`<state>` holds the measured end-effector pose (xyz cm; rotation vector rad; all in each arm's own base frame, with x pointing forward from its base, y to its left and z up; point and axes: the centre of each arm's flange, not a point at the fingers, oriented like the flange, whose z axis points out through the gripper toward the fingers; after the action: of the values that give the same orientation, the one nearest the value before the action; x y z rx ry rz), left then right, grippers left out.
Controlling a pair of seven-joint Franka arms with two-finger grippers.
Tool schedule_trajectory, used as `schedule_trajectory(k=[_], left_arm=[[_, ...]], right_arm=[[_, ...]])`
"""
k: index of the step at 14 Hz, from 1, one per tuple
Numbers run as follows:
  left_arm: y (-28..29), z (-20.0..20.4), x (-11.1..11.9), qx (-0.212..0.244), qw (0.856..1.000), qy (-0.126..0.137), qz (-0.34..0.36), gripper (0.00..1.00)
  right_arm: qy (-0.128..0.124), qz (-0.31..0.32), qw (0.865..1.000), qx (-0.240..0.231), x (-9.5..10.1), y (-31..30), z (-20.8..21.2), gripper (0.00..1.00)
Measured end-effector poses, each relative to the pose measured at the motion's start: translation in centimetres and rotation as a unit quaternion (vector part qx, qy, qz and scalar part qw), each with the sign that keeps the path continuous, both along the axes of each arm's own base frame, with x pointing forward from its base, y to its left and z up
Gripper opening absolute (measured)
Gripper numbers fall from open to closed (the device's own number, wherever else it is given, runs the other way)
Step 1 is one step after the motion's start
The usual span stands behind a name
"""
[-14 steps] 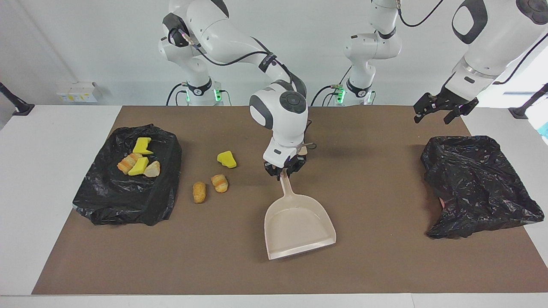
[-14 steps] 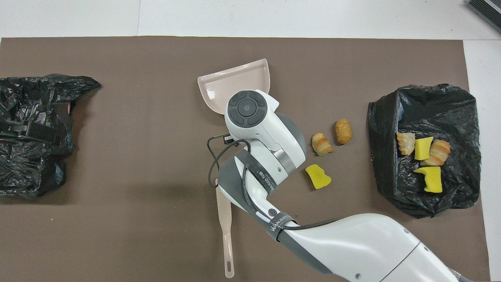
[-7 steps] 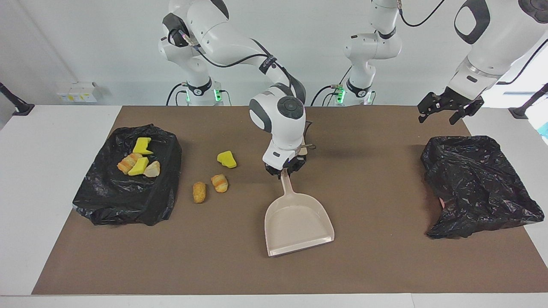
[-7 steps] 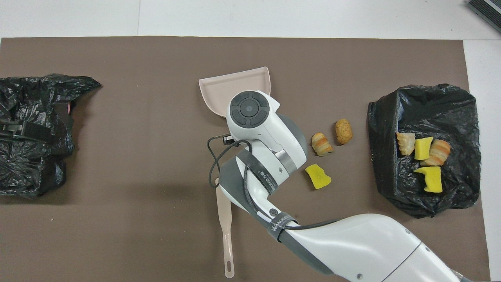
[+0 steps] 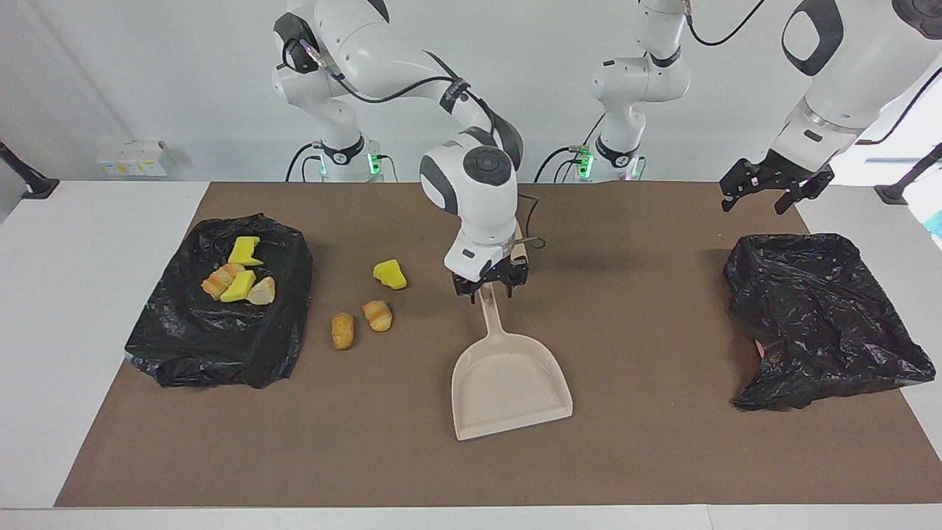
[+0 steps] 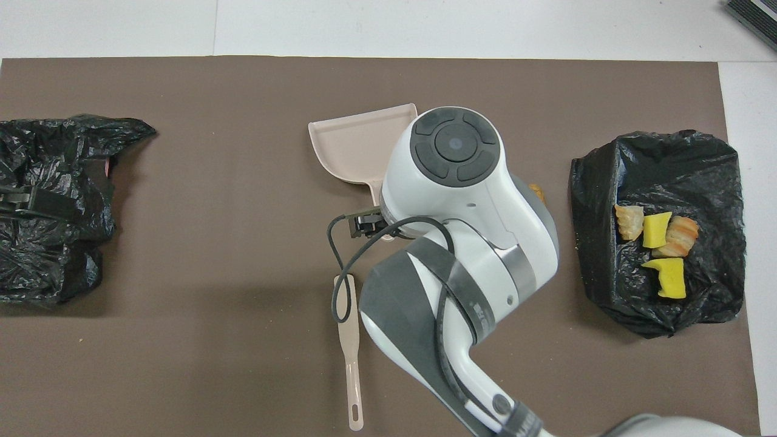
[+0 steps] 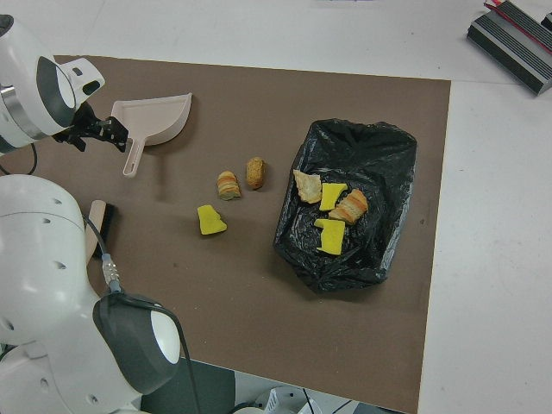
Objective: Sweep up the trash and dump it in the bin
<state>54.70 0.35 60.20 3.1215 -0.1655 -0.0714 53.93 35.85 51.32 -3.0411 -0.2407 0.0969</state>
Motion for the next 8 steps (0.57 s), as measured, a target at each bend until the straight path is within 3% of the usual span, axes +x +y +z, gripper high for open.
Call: schedule_trajectory(k=[3, 6, 8], left_arm=[[0.0, 0.0, 0.0, 0.000, 1.000, 0.000, 0.000, 1.00], [0.0, 0.0, 0.0, 0.000, 1.000, 0.000, 0.000, 1.00], [0.0, 0.0, 0.0, 0.000, 1.000, 0.000, 0.000, 1.00]], right_arm=[[0.012, 0.041, 0.999, -0.006, -6.3, 2.6, 0.1, 1.00], [0.016, 0.075, 0.997, -0.002, -13.0, 5.5, -3.9, 1.00], [0.026, 0.081, 0.996, -0.016, -15.5, 5.9, -7.0, 1.00]])
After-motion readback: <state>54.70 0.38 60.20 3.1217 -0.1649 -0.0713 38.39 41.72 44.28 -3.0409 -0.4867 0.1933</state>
